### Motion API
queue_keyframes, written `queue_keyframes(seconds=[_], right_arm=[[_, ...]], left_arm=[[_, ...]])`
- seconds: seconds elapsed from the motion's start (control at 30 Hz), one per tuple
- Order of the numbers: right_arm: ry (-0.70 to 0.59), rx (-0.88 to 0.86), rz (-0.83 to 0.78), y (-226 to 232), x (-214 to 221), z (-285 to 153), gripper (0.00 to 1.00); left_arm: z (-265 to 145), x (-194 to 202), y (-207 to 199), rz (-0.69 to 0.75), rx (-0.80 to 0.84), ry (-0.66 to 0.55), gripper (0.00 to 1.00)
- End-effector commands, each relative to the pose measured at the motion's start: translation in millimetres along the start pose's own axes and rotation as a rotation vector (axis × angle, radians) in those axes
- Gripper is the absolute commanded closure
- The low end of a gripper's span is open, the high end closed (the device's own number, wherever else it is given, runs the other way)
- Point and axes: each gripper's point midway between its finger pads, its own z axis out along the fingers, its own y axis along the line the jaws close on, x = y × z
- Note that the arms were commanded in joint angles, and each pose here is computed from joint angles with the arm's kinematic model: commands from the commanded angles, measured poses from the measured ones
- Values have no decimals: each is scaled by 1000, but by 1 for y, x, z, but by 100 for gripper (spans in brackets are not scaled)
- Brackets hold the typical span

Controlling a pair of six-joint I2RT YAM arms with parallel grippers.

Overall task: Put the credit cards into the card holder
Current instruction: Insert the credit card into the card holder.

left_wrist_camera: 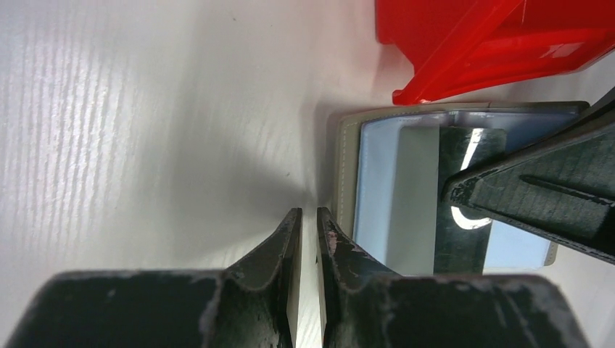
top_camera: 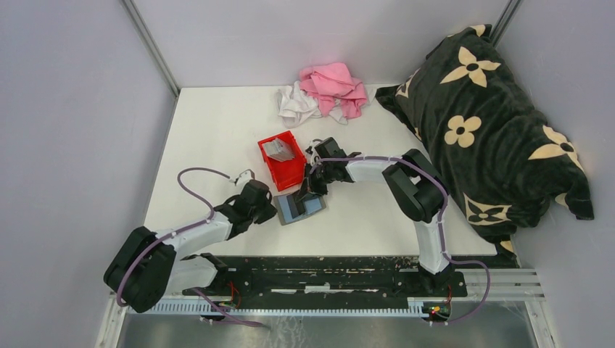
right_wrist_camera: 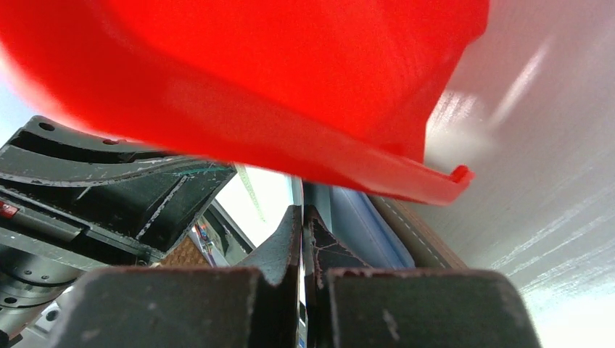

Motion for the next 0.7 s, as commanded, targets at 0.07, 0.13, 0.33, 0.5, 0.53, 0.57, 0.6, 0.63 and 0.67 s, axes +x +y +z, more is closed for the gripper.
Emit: queue_keyframes(seconds=[0.07,0.13,0.33,0.5,0.53,0.57,0.6,0.63,0.67], right_arm=[[66,131,-21,-29,21,16,99],[77,141,-36,-29,24,17,99],[85,222,-106,-30,22,10,74],[77,285,-147,-30,15,-1,56],[73,296,-151,-30,13,-3,53],[70,306,-156,-31,12,-5,51],[65,315,-160,-30,10,-7,49],[62,323,-163,-30,9,-8,46],[62,334,-163,-31,9,-9,36]], left_arm=[[8,14,5,20,-35,71,80],[10,17,4,27,-43,92,81],[11,20,8,44,-62,112,82],[10,20,11,54,-70,105,83],[9,20,12,53,-71,104,84],[9,22,15,52,-75,105,84],[8,22,16,51,-74,104,84],[8,23,17,52,-75,103,85],[7,23,18,52,-76,103,85]])
